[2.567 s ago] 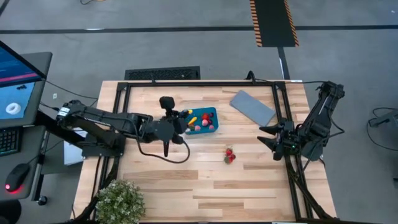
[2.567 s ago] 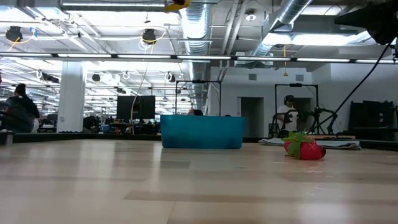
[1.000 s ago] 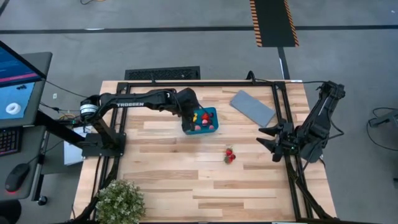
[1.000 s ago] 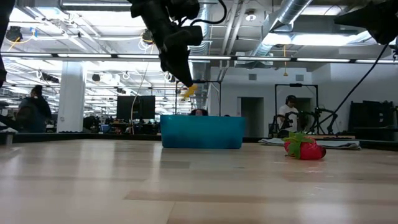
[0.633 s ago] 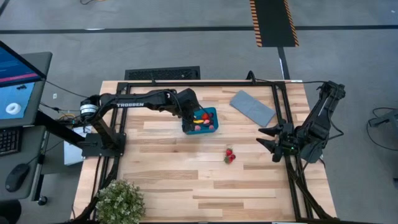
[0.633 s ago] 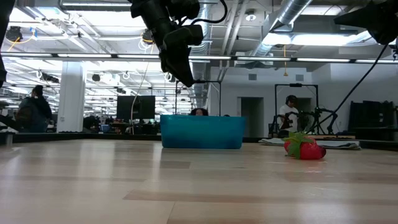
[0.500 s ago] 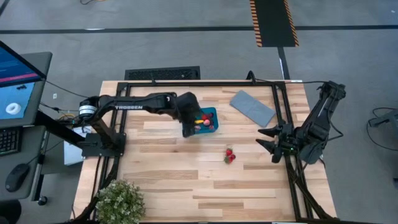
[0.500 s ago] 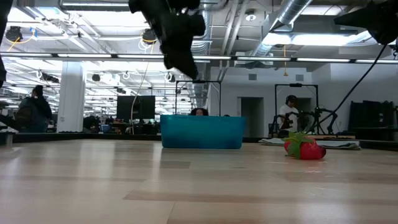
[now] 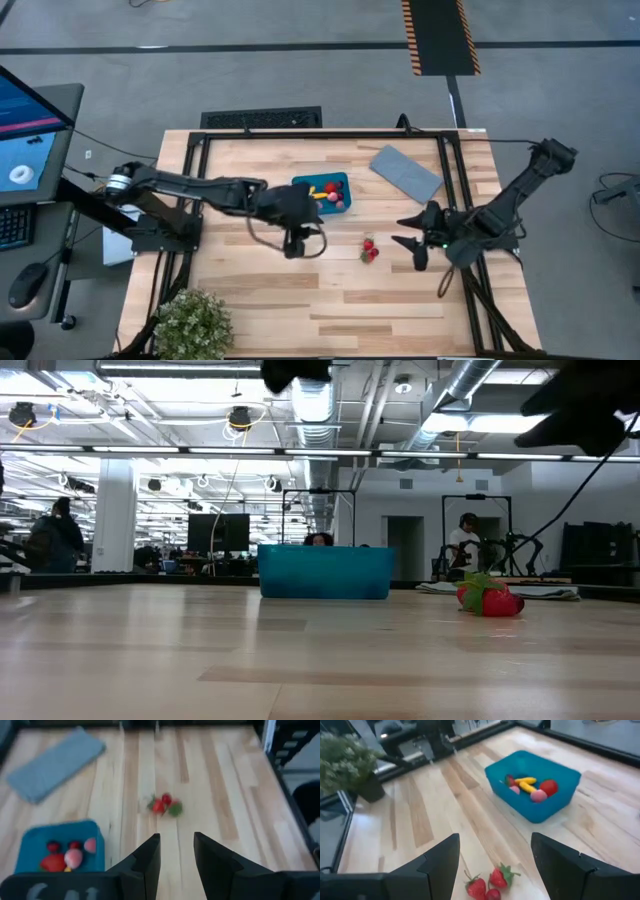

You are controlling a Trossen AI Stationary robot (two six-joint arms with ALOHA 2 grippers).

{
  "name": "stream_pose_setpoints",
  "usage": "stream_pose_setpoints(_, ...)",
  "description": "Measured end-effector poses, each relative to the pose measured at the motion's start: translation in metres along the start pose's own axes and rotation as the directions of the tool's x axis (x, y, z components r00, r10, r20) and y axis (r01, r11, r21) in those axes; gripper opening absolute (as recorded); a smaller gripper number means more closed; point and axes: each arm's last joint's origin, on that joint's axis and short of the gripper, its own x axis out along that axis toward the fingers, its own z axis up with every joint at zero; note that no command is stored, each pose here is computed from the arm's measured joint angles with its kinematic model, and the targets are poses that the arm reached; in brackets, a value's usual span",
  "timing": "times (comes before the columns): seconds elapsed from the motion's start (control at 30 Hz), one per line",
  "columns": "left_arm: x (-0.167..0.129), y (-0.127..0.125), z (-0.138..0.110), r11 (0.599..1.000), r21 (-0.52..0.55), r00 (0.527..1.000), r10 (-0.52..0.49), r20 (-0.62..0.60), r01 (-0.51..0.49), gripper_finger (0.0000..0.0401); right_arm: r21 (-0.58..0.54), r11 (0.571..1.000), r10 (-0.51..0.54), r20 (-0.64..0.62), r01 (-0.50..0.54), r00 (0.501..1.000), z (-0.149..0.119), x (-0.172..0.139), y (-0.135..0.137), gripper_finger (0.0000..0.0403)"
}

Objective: Pick and placing Produce into tupperware
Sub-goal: Put the red strawberry into the blue bin

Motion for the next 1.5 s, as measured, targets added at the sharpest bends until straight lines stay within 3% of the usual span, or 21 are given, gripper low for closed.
stream_pose_setpoints(0.33, -0.07, -0.04, 0.004, 1.0, -0.008, 0.961, 0.031, 0.274, -0.03, 0.0107, -0.032, 0.999, 0.021, -0.103, -0.024, 0.994, 0.006, 0.034, 0.004, 0.027)
stream_pose_setpoints(0.6, -0.116, -0.038, -0.046, 0.99, -0.141, 0.909, 0.081, 0.408, -0.025, 0.0107, -0.128, 0.991, 0.024, -0.098, -0.036, 0.995, 0.026, 0.042, 0.019, 0.027)
stream_pose_setpoints(0.77, -0.119, -0.034, -0.085, 0.973, -0.23, 0.88, 0.106, 0.462, 0.004, 0.0107, -0.15, 0.988, 0.015, -0.149, -0.038, 0.989, 0.029, 0.05, 0.024, 0.027)
stream_pose_setpoints(0.93, -0.117, -0.034, -0.112, 0.976, -0.217, 0.874, 0.089, 0.478, 0.02, 0.0107, -0.163, 0.986, -0.007, -0.205, -0.027, 0.979, 0.029, 0.062, 0.031, 0.027)
stream_pose_setpoints(1.2, -0.094, -0.029, -0.154, 0.965, -0.262, 0.874, 0.142, 0.466, -0.017, 0.0107, -0.185, 0.983, -0.035, -0.276, -0.017, 0.961, 0.022, 0.08, 0.035, 0.027)
stream_pose_setpoints(1.5, -0.086, -0.028, -0.167, 0.959, -0.284, 0.85, 0.14, 0.507, 0.012, 0.0107, -0.17, 0.985, -0.051, -0.372, -0.014, 0.927, 0.006, 0.086, 0.038, 0.027)
